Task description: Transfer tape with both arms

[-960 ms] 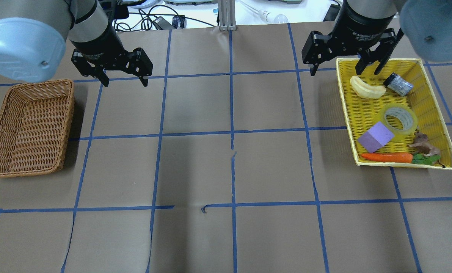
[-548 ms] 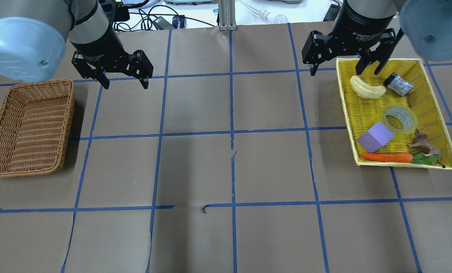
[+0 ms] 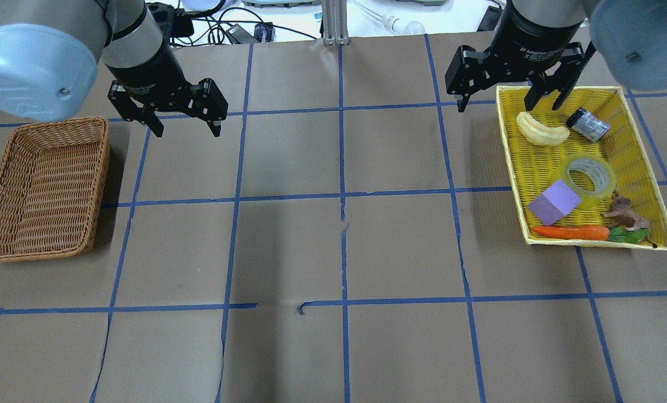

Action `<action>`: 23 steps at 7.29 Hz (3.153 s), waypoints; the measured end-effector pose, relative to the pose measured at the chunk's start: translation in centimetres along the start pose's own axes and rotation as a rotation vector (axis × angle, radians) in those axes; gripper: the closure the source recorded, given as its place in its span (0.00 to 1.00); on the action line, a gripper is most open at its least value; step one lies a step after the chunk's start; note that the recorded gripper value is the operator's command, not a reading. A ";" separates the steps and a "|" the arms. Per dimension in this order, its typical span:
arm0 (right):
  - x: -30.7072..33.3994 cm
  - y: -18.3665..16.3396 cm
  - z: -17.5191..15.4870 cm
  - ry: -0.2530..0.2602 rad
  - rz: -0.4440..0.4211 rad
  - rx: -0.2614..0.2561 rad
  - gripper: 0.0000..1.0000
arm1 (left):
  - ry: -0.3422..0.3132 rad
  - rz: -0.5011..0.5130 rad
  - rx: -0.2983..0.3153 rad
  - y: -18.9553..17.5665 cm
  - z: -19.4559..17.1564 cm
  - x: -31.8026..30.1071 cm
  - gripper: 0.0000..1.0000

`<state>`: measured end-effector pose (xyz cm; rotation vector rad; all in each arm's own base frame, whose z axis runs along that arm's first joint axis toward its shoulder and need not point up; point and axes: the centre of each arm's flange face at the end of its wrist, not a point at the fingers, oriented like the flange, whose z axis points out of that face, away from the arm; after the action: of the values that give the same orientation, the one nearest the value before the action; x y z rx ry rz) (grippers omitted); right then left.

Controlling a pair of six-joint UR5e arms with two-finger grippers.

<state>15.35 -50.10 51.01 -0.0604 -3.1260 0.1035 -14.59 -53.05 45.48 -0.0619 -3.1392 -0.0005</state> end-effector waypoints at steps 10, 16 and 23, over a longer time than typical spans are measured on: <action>-0.4 0.0 0.3 -0.016 -0.010 -0.008 0.00 | 0.005 0.000 0.000 0.0 0.0 0.0 0.00; 0.8 -2.0 0.7 -0.035 -0.030 -0.129 0.00 | 0.002 0.001 -0.001 0.0 0.0 0.0 0.00; 18.0 -5.3 5.4 -0.088 -0.272 -0.149 0.00 | -0.002 0.001 0.000 0.0 0.0 0.0 0.00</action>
<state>-2.89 -55.08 46.19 0.3772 -3.1853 -0.1339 -14.56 -53.05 45.47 -0.0638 -3.1412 -0.0010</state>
